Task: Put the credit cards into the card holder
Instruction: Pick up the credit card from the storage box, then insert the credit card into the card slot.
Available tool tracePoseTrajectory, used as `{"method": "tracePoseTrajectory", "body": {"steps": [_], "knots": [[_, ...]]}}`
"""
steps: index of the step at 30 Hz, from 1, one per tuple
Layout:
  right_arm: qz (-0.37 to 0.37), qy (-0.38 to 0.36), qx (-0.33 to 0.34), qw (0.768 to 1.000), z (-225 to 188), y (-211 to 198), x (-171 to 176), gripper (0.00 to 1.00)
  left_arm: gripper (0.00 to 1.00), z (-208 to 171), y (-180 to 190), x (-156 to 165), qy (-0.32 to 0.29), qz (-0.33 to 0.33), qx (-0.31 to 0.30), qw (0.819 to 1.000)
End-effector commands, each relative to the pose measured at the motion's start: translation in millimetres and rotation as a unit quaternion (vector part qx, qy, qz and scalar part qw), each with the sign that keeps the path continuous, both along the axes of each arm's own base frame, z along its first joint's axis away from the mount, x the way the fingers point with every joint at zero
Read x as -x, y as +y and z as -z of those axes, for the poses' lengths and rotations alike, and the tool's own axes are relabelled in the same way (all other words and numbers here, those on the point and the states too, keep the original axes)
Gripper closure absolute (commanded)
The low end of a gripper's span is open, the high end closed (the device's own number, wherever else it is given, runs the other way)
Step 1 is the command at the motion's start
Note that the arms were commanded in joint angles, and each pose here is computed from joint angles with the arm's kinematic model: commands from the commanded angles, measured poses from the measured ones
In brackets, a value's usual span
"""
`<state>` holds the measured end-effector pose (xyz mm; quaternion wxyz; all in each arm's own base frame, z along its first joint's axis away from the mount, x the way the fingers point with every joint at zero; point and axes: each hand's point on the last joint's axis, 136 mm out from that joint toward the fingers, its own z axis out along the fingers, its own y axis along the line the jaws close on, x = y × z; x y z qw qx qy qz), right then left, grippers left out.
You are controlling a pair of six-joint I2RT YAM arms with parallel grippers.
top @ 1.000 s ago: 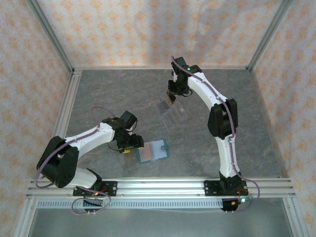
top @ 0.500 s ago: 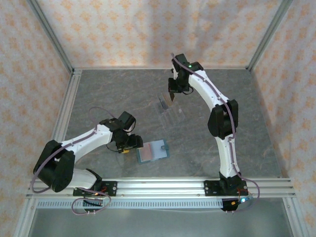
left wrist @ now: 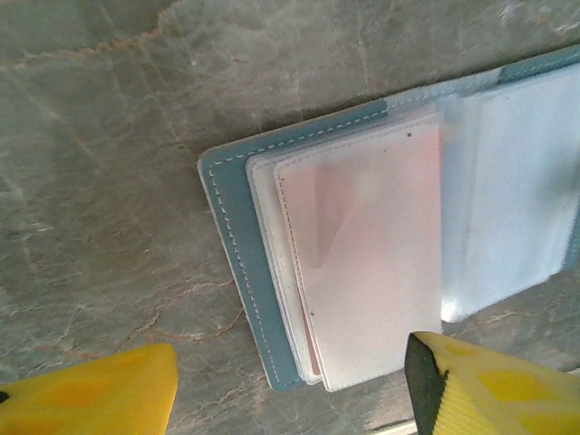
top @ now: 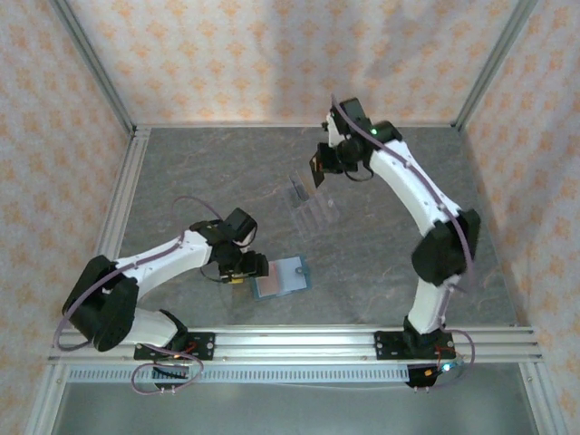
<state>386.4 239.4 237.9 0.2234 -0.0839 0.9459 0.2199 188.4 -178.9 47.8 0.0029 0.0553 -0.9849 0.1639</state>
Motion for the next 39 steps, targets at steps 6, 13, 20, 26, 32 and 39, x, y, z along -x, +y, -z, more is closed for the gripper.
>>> {"method": "tracePoseTrajectory", "body": {"steps": [6, 13, 20, 26, 32, 39], "knots": [[-0.038, -0.016, -0.104, 0.994, 17.3, 33.2, 80.1, 1.00, 0.37, 13.4, 0.4, -9.1, 0.002, 0.004, -0.040, 0.999], [-0.061, 0.000, -0.147, 0.987, 53.1, 62.0, 124.1, 1.00, 0.43, 31.1, 10.0, -4.7, 0.016, 0.004, -0.069, 0.997], [-0.073, 0.002, -0.193, 0.978, 88.5, 89.6, 144.9, 1.00, 0.49, 36.8, 14.0, 0.6, 0.022, 0.003, -0.073, 0.997], [-0.081, 0.003, -0.206, 0.975, 120.5, 108.7, 157.7, 1.00, 0.51, 37.9, 13.9, 1.5, 0.023, 0.002, -0.072, 0.997], [-0.061, -0.010, -0.200, 0.978, 138.0, 99.0, 156.9, 1.00, 0.51, 37.6, 13.6, 1.8, 0.024, 0.003, -0.071, 0.997], [-0.038, -0.012, -0.216, 0.976, 153.4, 91.0, 158.6, 1.00, 0.51, 37.5, 14.2, 2.7, 0.026, 0.005, -0.072, 0.997]]}}
